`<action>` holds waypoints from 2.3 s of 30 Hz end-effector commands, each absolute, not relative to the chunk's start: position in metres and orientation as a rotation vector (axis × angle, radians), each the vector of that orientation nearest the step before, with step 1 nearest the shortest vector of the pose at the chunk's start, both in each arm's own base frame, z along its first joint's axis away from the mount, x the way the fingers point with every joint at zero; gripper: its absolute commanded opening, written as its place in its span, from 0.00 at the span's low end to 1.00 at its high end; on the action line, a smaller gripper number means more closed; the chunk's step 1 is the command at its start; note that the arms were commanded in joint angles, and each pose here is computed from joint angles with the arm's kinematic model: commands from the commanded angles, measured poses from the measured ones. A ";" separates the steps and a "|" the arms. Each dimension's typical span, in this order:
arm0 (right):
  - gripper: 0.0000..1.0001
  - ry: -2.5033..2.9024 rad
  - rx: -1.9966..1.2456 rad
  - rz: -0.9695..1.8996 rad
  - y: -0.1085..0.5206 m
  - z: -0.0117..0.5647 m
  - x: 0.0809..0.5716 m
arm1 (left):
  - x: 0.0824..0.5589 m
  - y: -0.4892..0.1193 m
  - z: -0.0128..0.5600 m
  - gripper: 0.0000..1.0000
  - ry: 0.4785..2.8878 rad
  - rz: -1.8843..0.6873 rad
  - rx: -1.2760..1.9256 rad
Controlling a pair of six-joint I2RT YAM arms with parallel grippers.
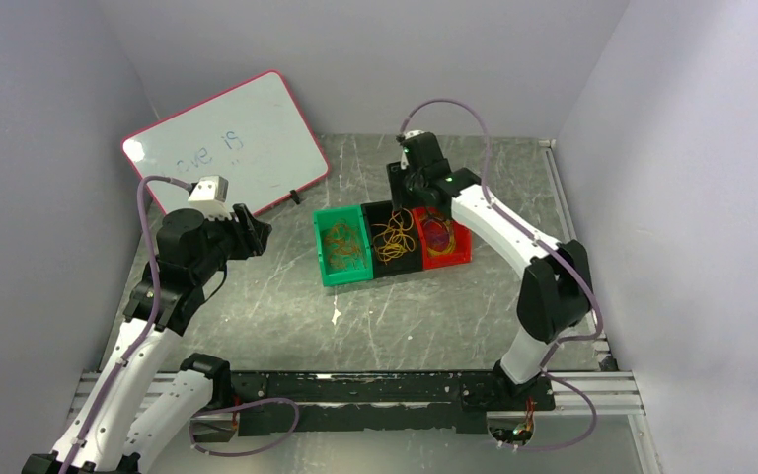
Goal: Untangle the cables
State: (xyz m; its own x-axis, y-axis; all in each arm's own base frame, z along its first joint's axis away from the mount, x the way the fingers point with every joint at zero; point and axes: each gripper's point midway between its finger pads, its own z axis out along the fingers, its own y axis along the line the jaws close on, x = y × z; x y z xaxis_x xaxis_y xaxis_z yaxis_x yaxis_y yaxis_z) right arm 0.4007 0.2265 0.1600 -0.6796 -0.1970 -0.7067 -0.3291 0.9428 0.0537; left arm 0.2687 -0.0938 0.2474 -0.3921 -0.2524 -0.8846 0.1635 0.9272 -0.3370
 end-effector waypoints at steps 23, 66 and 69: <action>0.38 2.419 -0.378 0.220 0.218 0.115 0.393 | 0.268 -0.094 0.246 0.58 1.923 -0.476 -0.102; 0.14 2.489 -0.515 0.105 0.218 0.071 0.408 | 0.265 -0.090 0.243 0.58 1.933 -0.454 -0.115; 0.12 2.502 -0.522 0.090 0.218 0.067 0.406 | 0.265 -0.090 0.241 0.58 1.937 -0.457 -0.116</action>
